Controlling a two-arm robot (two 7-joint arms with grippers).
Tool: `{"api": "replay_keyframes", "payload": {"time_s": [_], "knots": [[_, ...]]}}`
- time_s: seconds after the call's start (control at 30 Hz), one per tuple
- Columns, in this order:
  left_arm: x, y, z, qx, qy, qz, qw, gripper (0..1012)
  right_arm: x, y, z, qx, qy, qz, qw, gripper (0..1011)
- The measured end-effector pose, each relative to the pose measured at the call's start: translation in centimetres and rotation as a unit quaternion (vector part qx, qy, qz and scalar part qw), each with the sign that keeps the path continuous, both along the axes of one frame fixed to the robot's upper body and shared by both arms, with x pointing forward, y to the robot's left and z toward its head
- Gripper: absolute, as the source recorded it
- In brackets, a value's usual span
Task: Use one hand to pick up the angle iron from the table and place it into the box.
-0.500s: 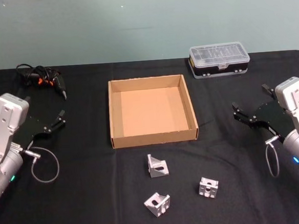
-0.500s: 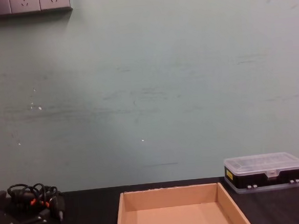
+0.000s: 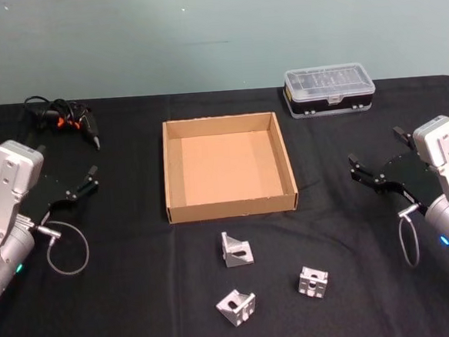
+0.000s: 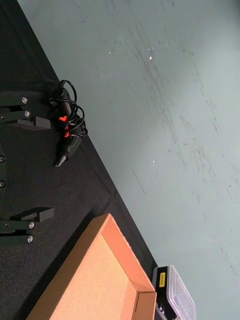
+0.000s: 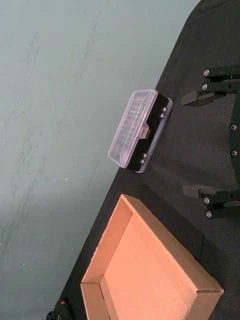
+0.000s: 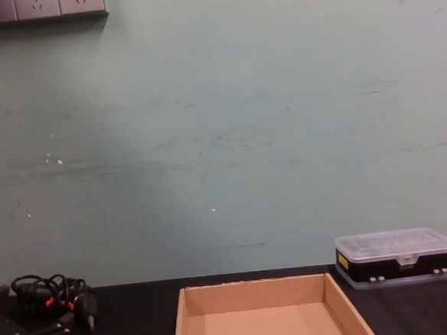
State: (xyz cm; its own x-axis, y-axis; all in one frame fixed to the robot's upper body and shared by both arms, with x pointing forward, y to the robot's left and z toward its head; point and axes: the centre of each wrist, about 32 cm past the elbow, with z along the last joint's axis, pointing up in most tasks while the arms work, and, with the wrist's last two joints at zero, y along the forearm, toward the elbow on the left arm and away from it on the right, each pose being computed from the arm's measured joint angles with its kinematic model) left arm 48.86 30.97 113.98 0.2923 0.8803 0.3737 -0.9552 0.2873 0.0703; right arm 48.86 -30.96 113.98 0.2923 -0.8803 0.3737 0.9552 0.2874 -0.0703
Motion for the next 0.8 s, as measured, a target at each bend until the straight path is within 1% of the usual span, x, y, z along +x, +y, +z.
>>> {"api": "replay_keyframes", "payload": {"time_s": [0.8], "knots": [[0.0, 0.0, 0.0, 0.0, 0.0, 0.0, 1.0, 1011, 0.0, 0.0, 0.0, 0.0, 0.0, 0.0, 1.0, 1003]]}}
